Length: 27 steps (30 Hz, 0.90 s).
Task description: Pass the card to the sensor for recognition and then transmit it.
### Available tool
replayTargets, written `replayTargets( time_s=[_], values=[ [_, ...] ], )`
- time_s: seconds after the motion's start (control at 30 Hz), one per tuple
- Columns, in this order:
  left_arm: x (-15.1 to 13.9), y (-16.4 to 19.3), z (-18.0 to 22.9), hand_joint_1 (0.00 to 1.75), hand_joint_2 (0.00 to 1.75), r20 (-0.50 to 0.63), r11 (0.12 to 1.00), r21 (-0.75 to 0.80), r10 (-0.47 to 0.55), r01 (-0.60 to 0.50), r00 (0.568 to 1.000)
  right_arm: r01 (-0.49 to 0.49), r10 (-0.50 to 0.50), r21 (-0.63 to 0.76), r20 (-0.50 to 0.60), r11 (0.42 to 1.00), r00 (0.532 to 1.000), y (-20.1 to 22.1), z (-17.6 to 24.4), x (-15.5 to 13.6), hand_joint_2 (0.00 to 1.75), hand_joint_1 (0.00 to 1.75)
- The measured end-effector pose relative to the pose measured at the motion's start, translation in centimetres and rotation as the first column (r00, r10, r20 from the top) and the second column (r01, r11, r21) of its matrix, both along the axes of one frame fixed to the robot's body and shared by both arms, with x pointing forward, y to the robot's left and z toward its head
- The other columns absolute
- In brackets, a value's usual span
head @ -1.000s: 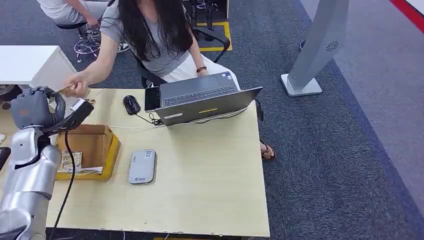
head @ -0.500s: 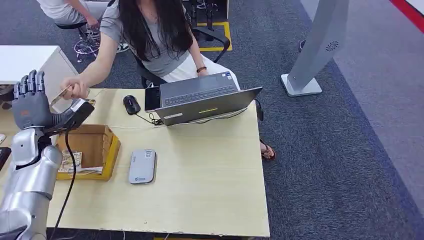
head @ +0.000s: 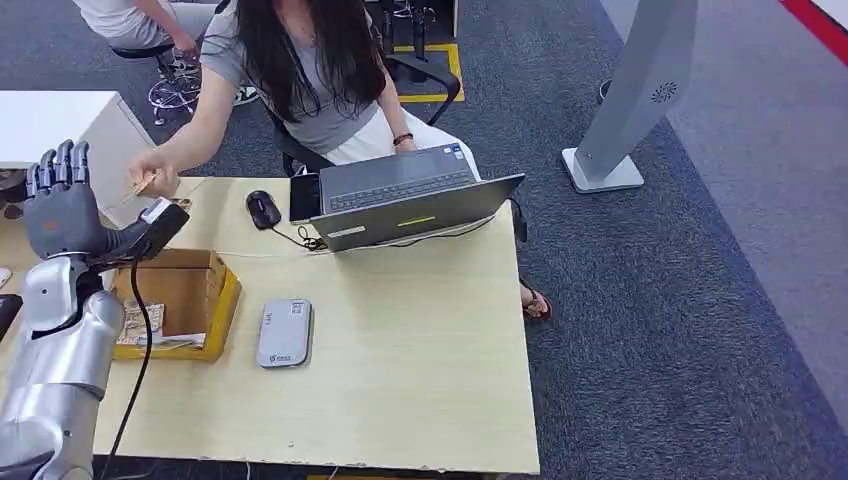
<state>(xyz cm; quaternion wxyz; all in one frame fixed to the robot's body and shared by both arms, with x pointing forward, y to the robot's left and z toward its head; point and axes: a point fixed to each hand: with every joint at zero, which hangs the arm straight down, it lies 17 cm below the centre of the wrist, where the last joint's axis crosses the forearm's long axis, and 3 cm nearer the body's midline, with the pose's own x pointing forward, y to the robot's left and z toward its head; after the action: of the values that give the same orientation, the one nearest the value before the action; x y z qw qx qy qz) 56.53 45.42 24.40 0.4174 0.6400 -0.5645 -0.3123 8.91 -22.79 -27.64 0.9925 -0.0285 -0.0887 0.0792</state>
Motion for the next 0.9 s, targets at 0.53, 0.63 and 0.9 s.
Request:
replayTargets(
  time_s=[0.53, 0.63, 0.9],
  values=[
    [0.05, -0.10, -0.39, 0.00, 1.75, -0.010, 1.000, 0.006, 0.007, -0.007, 1.000, -0.003, 0.003, -0.001, 0.000, 1.000, 1.000, 0.00, 0.00, 0.01, 1.75, 0.00],
    [0.07, -0.19, -0.55, 0.00, 1.75, -0.015, 1.000, 0.015, 0.006, -0.006, 1.000, -0.003, 0.003, -0.001, 0.001, 1.000, 1.000, 0.00, 0.00, 0.02, 1.75, 0.00],
    [0.14, -0.47, -0.86, 1.75, 1.75, -0.024, 1.000, 0.025, 0.001, -0.001, 1.000, -0.002, 0.002, -0.001, 0.001, 1.000, 1.000, -0.01, 0.00, 0.02, 1.75, 0.00]
  ],
)
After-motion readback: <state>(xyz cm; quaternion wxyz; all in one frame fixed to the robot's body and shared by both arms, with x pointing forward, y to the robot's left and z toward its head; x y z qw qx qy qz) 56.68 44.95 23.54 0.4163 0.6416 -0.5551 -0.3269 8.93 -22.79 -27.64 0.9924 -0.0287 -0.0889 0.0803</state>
